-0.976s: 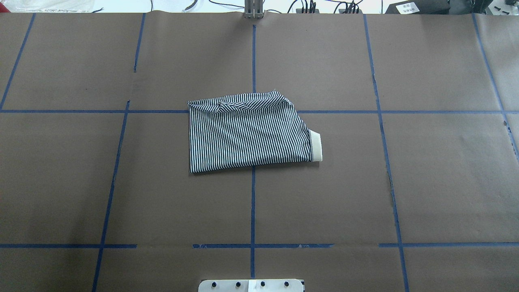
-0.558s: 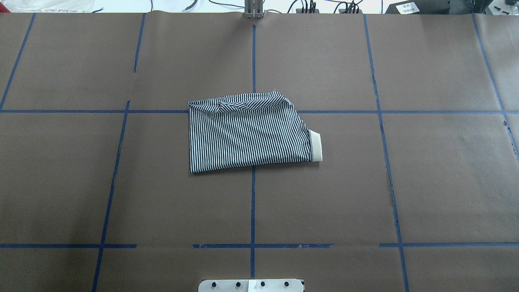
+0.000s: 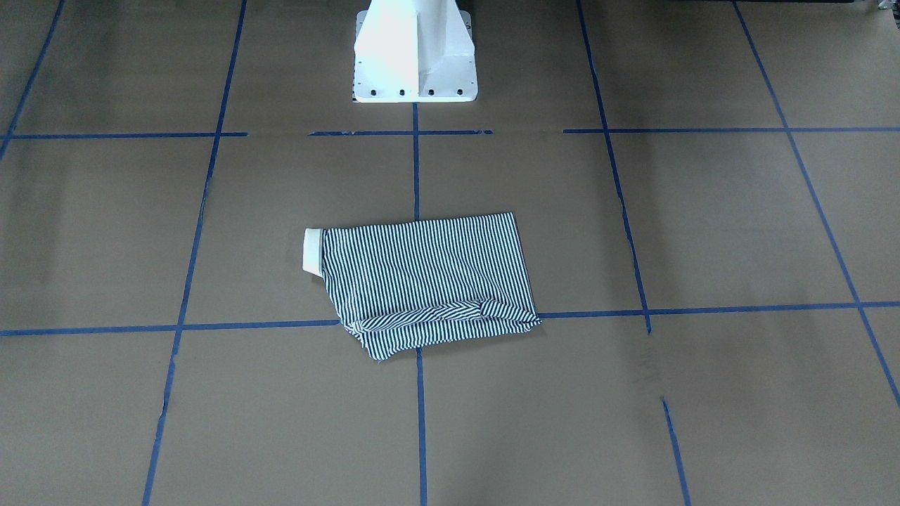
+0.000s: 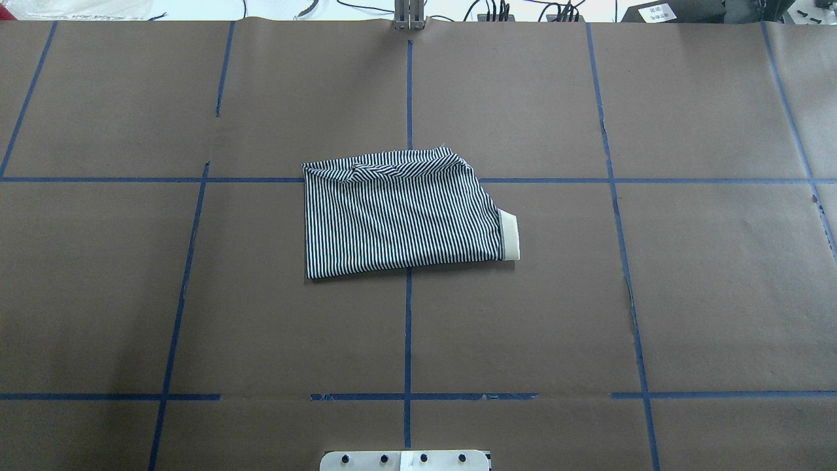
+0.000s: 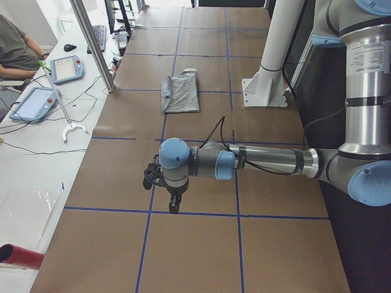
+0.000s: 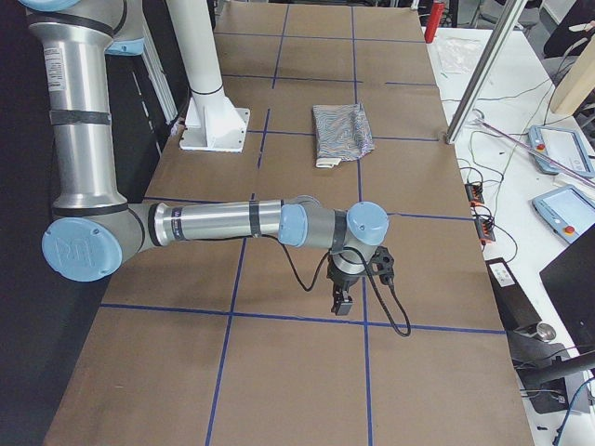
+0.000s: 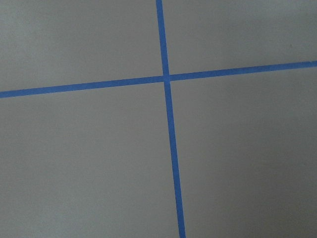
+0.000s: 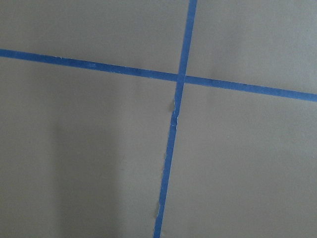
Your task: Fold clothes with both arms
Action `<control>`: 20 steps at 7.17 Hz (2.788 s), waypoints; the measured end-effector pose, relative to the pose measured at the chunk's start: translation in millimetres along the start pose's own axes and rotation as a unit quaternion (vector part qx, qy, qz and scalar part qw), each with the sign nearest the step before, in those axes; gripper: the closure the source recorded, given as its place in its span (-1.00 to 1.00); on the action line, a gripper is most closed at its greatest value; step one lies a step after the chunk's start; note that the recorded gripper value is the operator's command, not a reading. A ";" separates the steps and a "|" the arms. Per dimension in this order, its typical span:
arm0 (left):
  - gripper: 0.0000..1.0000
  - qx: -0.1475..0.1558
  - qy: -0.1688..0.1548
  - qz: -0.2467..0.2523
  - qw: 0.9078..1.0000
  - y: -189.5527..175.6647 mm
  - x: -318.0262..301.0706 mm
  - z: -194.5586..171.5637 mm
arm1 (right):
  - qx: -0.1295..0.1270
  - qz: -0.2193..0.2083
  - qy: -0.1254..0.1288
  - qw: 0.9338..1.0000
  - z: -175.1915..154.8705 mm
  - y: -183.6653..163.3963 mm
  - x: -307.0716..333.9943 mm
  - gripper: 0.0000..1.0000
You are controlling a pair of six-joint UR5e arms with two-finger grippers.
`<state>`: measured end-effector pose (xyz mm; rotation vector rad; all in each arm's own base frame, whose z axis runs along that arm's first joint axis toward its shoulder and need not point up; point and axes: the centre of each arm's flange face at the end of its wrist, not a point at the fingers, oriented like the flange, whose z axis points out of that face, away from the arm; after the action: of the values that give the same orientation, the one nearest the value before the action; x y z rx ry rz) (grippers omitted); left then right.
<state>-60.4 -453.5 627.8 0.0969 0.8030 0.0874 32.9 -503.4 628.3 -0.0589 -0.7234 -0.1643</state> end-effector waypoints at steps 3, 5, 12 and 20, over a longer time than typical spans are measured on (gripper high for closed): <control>-1.00 -0.014 -0.001 -0.018 1.000 3.9 -1.5 1.3 | 0.000 -0.003 0.000 1.000 0.1 -1.7 -1.7 -1.00; -1.00 -0.028 0.000 -0.032 0.999 7.2 7.9 -7.8 | -0.002 -0.003 0.001 1.000 2.0 -2.1 -1.7 -1.00; -1.00 -0.022 0.002 -0.024 0.999 4.6 20.9 -20.3 | 0.029 0.002 -0.005 1.000 3.4 -4.1 -2.3 -1.00; -1.00 -0.019 0.003 -0.021 1.000 4.3 22.0 -21.2 | 0.046 0.065 -0.030 0.996 -2.3 -7.2 -11.4 -1.00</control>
<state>-60.7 -445.6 598.0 0.0442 0.8086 0.0642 24.7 -509.3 619.0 -0.0222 -0.7839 -0.0052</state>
